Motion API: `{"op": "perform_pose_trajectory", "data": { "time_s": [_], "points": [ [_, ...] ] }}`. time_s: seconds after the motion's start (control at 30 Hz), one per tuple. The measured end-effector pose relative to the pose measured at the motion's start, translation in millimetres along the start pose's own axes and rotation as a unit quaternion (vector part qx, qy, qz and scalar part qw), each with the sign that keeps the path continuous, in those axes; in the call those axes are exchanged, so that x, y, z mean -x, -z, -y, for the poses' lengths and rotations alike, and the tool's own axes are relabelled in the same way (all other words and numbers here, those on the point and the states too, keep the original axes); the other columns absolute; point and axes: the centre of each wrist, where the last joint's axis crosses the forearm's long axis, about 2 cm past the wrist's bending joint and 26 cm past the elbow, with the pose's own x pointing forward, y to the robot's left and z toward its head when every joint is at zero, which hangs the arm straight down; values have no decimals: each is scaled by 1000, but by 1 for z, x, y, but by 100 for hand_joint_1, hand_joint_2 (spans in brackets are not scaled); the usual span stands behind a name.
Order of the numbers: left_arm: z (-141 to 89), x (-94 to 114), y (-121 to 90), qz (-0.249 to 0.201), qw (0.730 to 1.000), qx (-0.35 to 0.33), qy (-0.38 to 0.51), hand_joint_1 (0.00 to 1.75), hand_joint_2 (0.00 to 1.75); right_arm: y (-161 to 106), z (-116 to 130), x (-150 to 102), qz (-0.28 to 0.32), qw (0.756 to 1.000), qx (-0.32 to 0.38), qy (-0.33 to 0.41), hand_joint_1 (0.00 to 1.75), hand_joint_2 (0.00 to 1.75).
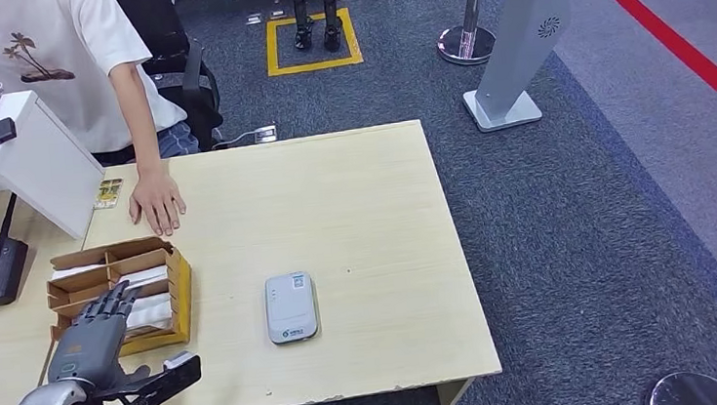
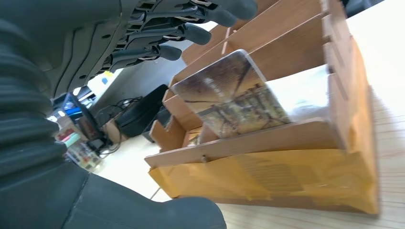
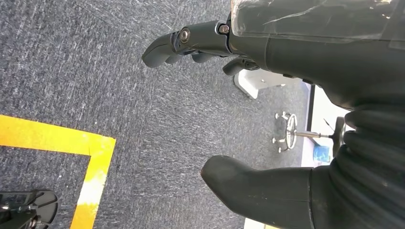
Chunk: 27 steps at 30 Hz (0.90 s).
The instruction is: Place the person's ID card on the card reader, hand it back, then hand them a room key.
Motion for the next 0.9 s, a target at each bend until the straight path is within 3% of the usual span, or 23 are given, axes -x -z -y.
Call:
{"op": "perform_pose_trajectory", "data": {
  "time_s": [0.9],
  "points": [
    [4, 2, -5, -22, 1000, 0, 18, 0, 175, 0, 0, 0, -2, 1000, -5, -2, 0, 175]
  ]
}}
